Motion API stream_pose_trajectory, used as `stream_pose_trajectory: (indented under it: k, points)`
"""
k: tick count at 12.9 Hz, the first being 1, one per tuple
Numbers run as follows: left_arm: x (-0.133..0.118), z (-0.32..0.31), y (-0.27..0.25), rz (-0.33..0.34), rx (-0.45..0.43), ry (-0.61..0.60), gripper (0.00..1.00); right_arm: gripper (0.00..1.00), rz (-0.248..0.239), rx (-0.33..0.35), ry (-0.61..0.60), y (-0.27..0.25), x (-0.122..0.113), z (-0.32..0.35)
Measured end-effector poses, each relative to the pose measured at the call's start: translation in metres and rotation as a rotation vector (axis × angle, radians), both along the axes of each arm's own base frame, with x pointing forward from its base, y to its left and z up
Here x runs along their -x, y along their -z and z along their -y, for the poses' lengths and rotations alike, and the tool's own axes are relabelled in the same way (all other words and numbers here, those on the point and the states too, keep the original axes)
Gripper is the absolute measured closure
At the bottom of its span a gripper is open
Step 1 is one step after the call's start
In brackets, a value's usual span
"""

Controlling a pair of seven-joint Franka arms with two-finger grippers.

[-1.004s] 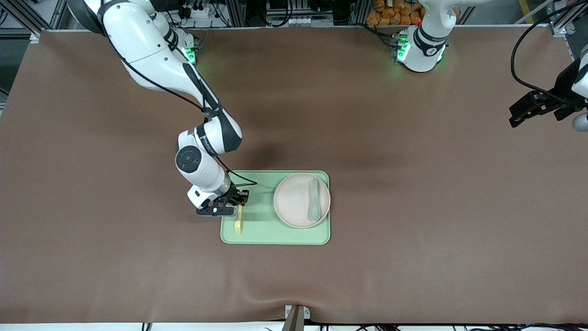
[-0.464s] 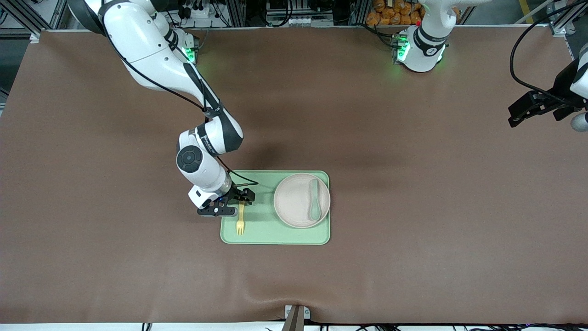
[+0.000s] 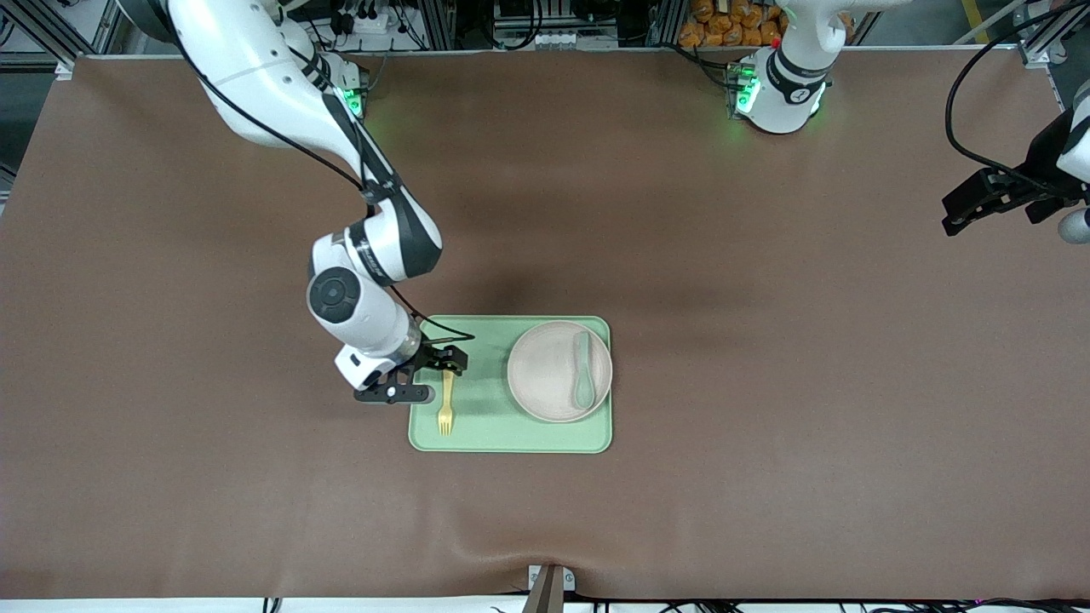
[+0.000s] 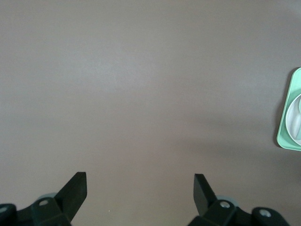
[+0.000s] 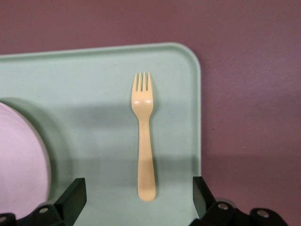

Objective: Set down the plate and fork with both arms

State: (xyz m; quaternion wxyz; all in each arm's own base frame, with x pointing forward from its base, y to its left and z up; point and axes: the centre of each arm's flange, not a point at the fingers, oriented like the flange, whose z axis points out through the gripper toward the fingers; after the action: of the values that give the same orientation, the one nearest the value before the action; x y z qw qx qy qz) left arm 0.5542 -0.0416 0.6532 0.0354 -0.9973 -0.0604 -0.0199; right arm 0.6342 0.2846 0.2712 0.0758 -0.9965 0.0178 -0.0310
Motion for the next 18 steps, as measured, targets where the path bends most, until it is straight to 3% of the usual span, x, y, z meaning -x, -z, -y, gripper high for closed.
stream_pose_trajectory:
  k: [6,9,13,15,18]
  points:
    - [0.0,-0.002,0.0,-0.001,0.0,-0.003,0.0,0.0,-0.075,0.037,-0.013,-0.094,-0.017,0.131]
    - [0.0,-0.002,0.0,-0.001,0.0,-0.004,0.0,0.0,-0.07,0.053,-0.064,-0.127,-0.02,0.205]
    - [0.0,-0.002,0.0,-0.003,0.0,-0.004,0.0,0.0,-0.101,0.173,-0.125,-0.19,0.004,0.27]
    - [0.001,-0.002,0.001,-0.007,-0.001,-0.004,0.0,0.0,-0.118,0.2,-0.132,-0.235,0.022,0.282]
    - [0.001,-0.002,0.001,-0.009,-0.001,-0.004,0.0,0.0,-0.212,0.194,-0.091,-0.295,0.051,0.297]
